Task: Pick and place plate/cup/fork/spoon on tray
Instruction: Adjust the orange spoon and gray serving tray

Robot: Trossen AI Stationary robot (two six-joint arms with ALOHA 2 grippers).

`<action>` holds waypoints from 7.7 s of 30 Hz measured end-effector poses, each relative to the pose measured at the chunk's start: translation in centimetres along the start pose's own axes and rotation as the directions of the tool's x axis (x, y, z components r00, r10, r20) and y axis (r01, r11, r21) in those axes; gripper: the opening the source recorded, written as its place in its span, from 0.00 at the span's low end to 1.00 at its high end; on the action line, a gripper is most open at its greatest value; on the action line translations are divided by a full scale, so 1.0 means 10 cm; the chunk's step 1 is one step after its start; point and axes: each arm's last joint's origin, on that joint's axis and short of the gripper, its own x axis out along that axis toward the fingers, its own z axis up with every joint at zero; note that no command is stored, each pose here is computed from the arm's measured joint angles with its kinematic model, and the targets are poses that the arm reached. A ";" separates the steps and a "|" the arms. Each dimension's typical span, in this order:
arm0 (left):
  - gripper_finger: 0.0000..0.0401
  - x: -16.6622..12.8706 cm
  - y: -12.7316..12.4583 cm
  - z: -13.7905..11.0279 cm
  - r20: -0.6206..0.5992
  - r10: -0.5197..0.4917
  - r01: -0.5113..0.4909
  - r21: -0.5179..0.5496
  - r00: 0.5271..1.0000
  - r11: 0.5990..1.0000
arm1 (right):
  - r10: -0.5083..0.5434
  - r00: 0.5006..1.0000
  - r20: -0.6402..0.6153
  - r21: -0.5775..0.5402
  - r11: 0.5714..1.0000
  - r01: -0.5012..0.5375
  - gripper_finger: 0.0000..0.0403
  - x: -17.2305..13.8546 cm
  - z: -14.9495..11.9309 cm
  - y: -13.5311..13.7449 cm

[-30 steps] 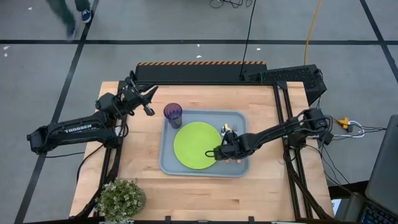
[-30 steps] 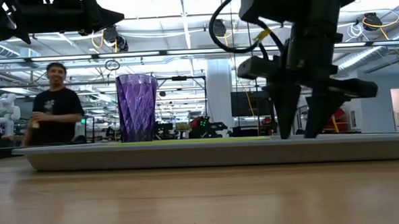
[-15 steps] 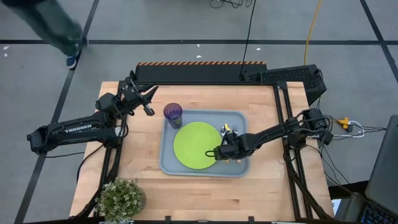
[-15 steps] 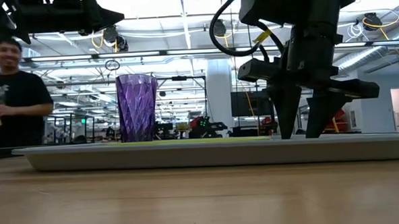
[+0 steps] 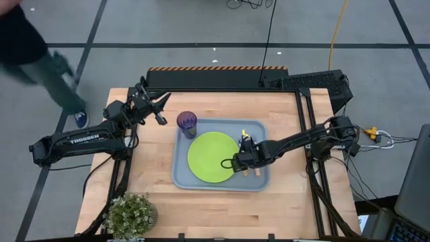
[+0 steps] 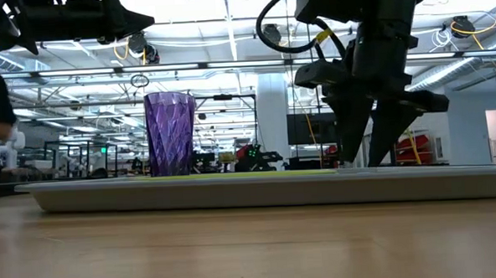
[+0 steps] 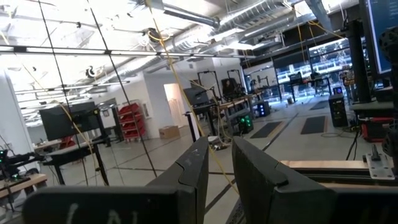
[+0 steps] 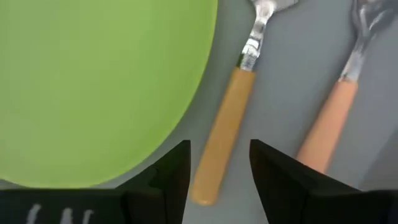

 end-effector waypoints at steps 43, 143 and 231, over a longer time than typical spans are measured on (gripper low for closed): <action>0.19 -0.33 -0.12 0.24 0.225 -0.644 0.678 -0.342 0.731 0.650 | 0.812 0.553 0.184 -0.610 0.536 -0.584 0.38 -1.07 -0.31 0.53; 0.19 -0.34 -0.10 0.19 0.142 -0.540 0.550 -0.378 0.829 0.745 | 0.573 0.797 0.192 -0.640 0.688 -0.341 0.38 -0.69 -0.20 0.43; 0.19 -0.33 -0.08 0.20 0.143 -0.483 0.488 -0.475 0.864 0.732 | 0.541 0.818 0.193 -0.602 0.724 -0.337 0.38 -0.66 -0.17 0.40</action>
